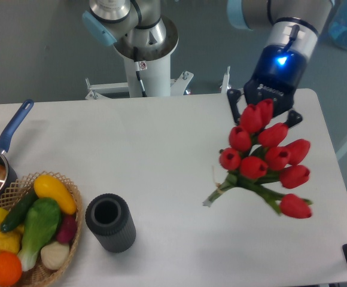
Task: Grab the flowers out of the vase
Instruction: 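Carry the held tulips up and away from the vase, then lower the held tulips over the empty table area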
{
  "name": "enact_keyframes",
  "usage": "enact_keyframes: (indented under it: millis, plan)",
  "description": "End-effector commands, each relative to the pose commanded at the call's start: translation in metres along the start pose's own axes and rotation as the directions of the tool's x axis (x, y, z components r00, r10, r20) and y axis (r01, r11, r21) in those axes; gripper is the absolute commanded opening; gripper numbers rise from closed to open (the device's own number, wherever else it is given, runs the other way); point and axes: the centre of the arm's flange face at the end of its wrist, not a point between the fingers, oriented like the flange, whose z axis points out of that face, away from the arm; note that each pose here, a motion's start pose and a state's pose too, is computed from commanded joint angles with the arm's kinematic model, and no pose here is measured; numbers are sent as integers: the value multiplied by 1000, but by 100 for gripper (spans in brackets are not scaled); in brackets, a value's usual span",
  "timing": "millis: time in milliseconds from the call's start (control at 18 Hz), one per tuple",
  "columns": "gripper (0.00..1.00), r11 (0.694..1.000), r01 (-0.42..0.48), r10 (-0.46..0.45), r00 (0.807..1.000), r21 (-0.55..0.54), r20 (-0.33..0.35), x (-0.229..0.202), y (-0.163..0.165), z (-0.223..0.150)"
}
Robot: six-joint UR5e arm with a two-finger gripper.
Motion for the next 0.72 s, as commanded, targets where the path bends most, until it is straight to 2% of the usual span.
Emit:
enact_keyframes:
  millis: [444,611,722]
  plan:
    - [0,1000,-2,2,1000,-20,23,-7,1,-5]
    - [0,993,-1,10,997,-116,77,-9,8,-1]
    - [0,992,4,6,997,-130,75,-7,9,4]
